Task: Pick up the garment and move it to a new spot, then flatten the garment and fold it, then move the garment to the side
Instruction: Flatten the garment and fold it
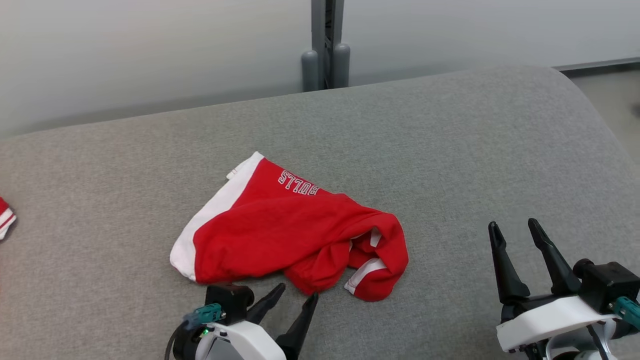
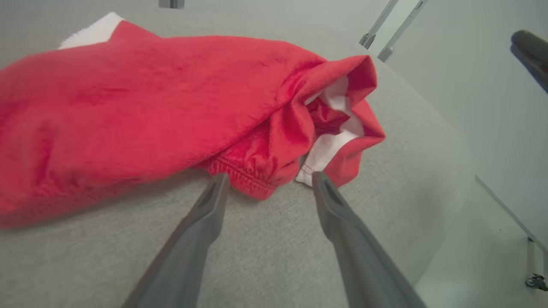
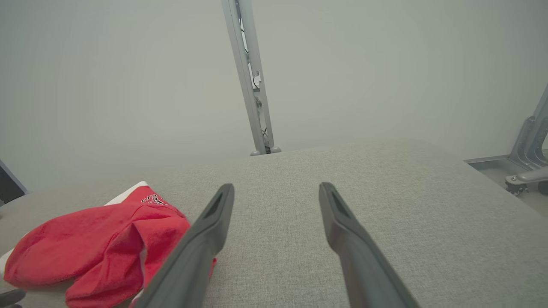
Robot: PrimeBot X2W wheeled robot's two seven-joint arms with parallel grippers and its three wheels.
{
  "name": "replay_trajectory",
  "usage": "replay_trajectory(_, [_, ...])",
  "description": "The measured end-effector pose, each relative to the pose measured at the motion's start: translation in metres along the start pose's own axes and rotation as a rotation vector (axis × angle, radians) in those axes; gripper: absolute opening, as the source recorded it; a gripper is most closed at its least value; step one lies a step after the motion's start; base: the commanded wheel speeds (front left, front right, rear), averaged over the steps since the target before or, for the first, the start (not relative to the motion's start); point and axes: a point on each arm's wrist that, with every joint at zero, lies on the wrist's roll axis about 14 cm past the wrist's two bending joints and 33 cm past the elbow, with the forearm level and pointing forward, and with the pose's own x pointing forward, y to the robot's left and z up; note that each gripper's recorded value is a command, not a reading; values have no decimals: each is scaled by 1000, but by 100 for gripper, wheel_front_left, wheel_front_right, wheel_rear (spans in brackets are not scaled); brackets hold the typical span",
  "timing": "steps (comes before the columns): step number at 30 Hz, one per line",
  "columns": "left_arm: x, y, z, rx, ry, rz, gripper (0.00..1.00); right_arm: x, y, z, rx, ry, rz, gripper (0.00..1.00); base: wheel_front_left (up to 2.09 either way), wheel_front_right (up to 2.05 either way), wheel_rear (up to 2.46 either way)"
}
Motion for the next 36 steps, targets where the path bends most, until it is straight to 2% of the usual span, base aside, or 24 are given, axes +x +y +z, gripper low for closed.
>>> replay_trajectory(4, [14, -8, -25, -70, 98, -41, 100, -1, -10, -4, 4, 7, -32, 100, 0, 0, 0])
replay_trajectory(8, [28, 0, -38, -85, 157, -40, 100, -2, -21, -7, 6, 10, -66, 100, 0, 0, 0])
replay_trajectory(17, [46, 6, -37, -127, 126, -54, 100, -8, -39, -15, 12, 25, -125, 100, 0, 0, 0])
replay_trajectory(18, [46, 5, -34, -129, 106, -61, 44, -8, -39, -14, 12, 20, -127, 100, 0, 0, 0])
replay_trajectory(19, [45, 5, -31, -126, 91, -65, 0, -7, -40, -13, 14, 17, -127, 100, 0, 0, 0])
replay_trajectory(29, [24, -24, 13, 19, -9, -190, 0, 5, -28, -8, 9, -3, -83, 100, 0, 0, 0])
replay_trajectory(36, [-13, -60, 69, 122, -111, -315, 0, 15, -14, -6, 10, -7, -36, 100, 0, 0, 0])
